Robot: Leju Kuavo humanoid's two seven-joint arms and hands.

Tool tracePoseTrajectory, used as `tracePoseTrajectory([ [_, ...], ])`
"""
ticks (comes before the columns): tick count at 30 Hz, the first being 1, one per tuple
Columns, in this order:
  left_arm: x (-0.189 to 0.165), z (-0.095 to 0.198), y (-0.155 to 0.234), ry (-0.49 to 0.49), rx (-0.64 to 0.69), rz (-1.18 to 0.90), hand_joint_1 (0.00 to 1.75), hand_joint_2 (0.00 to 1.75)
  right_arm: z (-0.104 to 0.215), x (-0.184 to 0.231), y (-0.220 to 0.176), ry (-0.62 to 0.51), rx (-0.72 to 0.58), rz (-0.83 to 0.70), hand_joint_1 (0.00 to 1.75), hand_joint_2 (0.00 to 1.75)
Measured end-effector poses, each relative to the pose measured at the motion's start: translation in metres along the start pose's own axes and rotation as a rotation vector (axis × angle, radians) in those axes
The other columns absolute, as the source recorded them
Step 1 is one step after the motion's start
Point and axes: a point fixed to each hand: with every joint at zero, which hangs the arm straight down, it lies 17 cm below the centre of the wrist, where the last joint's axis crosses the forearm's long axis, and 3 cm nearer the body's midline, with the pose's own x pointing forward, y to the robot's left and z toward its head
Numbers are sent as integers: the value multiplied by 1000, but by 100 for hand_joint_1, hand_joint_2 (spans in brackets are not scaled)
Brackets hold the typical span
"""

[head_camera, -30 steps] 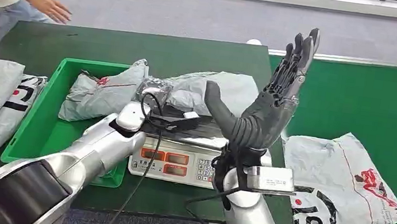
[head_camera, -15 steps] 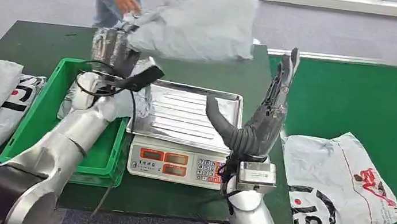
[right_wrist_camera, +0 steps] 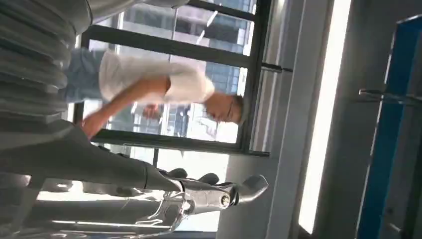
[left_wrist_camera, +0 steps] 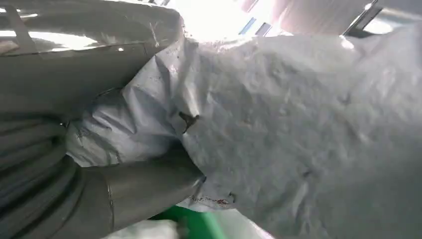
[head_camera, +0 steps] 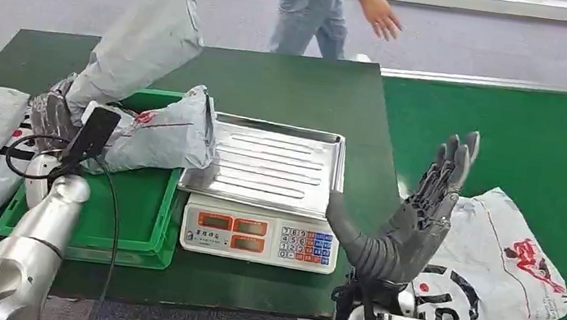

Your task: Moved the parcel from conveyor to table for the left to box.

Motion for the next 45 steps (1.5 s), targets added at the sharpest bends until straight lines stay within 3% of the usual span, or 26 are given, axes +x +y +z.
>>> tracePoseTrajectory([
  [3, -6, 3, 4, 7, 1, -10, 175, 175, -1, 3, -2, -9, 0, 0, 0, 175],
  [14, -45, 22, -8, 202, -35, -7, 175, 175, 9, 24, -9, -61, 23, 47, 0, 175],
  [15, -45, 24, -10, 207, -40, -4, 126, 175, 11, 27, -9, -65, 25, 52, 0, 175],
  [16, -45, 25, -12, 211, -42, -1, 59, 175, 12, 29, -10, -68, 27, 57, 0, 175],
  [17, -43, 26, -12, 211, -42, 3, 59, 175, 13, 31, -10, -73, 29, 63, 0, 175],
  [18, -43, 27, -13, 212, -41, 6, 0, 175, 14, 33, -11, -76, 28, 65, 0, 175],
  [19, -42, 27, -13, 215, -36, 15, 0, 175, 15, 34, -12, -77, 29, 68, 0, 175],
  [20, -40, 27, -12, 215, -31, 25, 0, 0, 15, 35, -12, -78, 28, 69, 0, 175],
  [32, 4, 53, 7, 180, 79, 296, 0, 0, 19, 30, -48, -64, -18, 174, 0, 175],
  [45, 21, 80, 21, 169, 136, 338, 0, 0, 21, 33, -70, -70, -38, 246, 0, 175],
])
